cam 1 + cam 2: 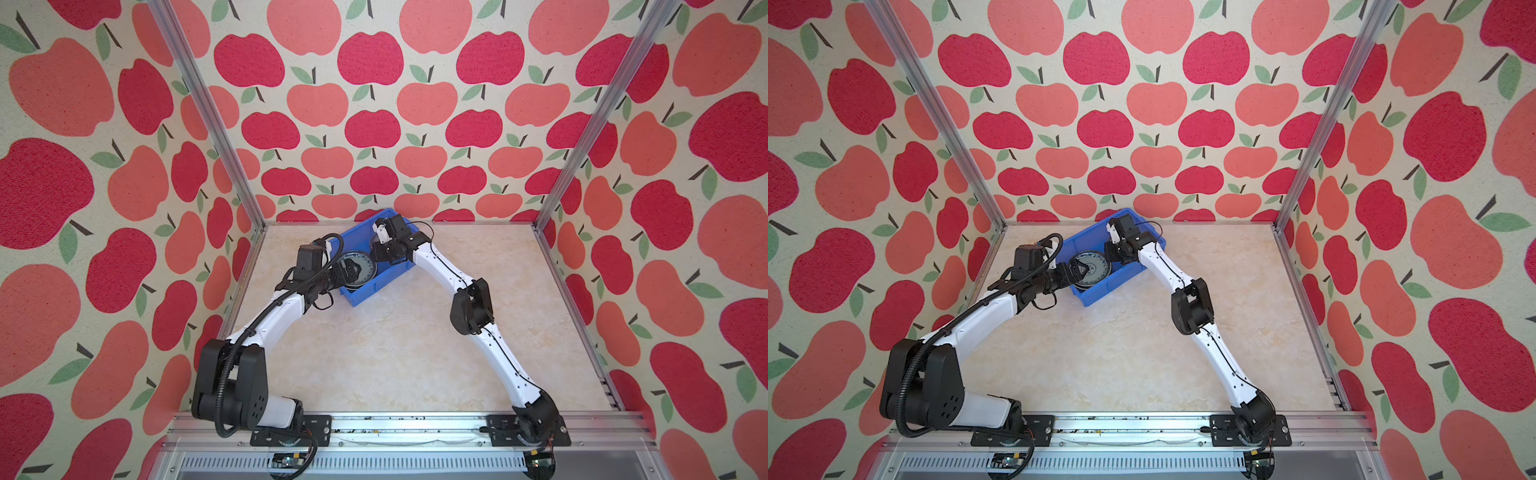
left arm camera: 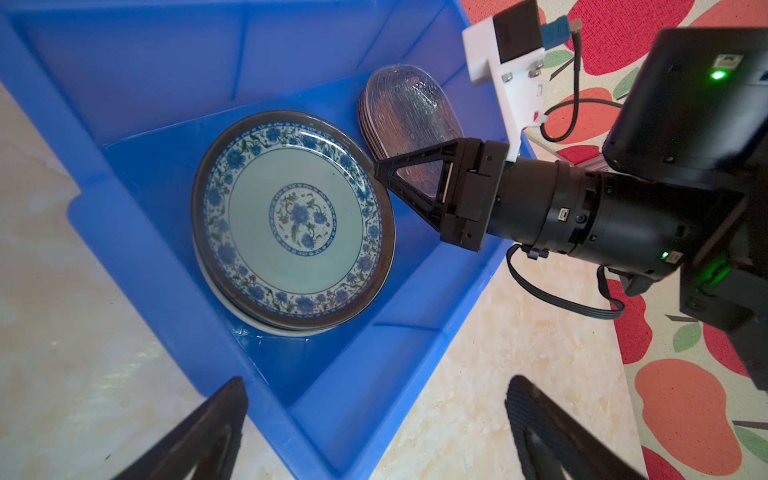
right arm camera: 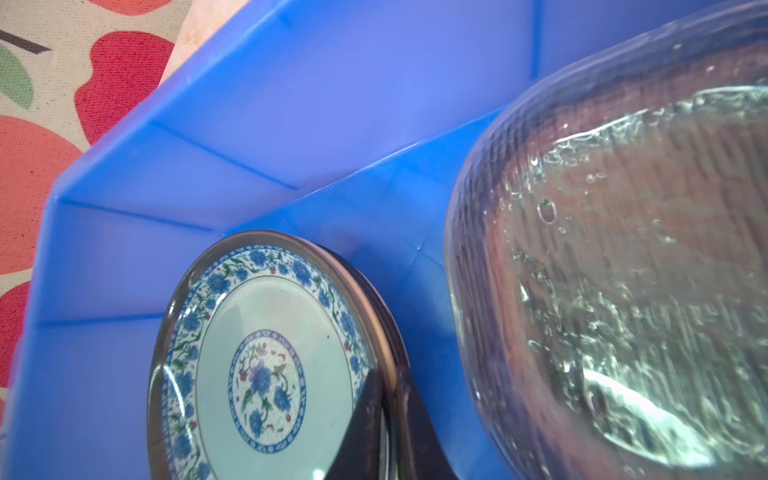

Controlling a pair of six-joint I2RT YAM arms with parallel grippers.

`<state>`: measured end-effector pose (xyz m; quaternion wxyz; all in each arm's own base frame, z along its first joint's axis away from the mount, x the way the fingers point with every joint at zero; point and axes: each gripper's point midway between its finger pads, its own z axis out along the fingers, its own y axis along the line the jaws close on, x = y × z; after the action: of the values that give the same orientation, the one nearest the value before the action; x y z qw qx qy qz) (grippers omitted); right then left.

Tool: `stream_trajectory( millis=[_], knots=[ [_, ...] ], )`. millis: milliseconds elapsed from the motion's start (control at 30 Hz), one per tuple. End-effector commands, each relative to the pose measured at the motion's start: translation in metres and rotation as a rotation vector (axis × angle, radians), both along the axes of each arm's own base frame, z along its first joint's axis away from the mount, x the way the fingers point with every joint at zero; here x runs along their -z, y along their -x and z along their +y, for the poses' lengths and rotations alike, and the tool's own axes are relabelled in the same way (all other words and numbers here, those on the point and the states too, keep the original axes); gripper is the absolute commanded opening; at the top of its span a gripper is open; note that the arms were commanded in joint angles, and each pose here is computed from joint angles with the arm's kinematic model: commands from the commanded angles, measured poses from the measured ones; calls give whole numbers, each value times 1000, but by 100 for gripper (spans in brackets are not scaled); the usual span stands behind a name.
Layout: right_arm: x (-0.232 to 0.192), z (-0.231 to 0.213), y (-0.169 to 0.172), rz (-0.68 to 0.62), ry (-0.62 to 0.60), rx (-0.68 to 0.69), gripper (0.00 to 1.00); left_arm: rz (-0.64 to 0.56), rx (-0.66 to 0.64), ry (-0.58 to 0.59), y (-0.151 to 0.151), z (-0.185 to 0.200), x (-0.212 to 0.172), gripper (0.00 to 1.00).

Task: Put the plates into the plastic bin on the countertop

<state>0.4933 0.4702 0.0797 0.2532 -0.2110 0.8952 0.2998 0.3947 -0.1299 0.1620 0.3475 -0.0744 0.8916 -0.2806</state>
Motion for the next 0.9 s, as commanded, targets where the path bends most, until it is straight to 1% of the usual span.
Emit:
stream_trajectory(
  millis=[0, 167, 300, 367, 467, 600, 700, 800, 867],
  knots=[
    [-11, 4, 3, -3, -13, 5, 12, -13, 5, 26, -6, 0, -4, 99],
    [-43, 3, 0, -60, -37, 2, 13, -27, 0, 35, -10, 3, -3, 99],
    [-90, -1, -2, -143, -70, -13, 13, -54, -13, 28, -14, 5, -4, 99],
    [-114, -5, -2, -193, -83, -18, 17, -69, -22, 20, -17, 7, -6, 99],
    [-148, -17, -1, -247, -93, -21, 19, -82, -45, -13, -24, 12, -8, 99],
    [-175, -47, 5, -292, -52, -6, 28, -126, -143, -102, -31, 33, -17, 99],
    [-178, -81, 14, -307, -17, 15, 34, -199, -207, -197, -32, 48, -26, 99],
    [-175, -125, 32, -345, 3, 65, 39, -345, -263, -309, -25, 60, -44, 99],
    [-169, -162, 44, -354, 26, 119, 47, -473, -286, -389, -16, 64, -60, 99]
  ],
)
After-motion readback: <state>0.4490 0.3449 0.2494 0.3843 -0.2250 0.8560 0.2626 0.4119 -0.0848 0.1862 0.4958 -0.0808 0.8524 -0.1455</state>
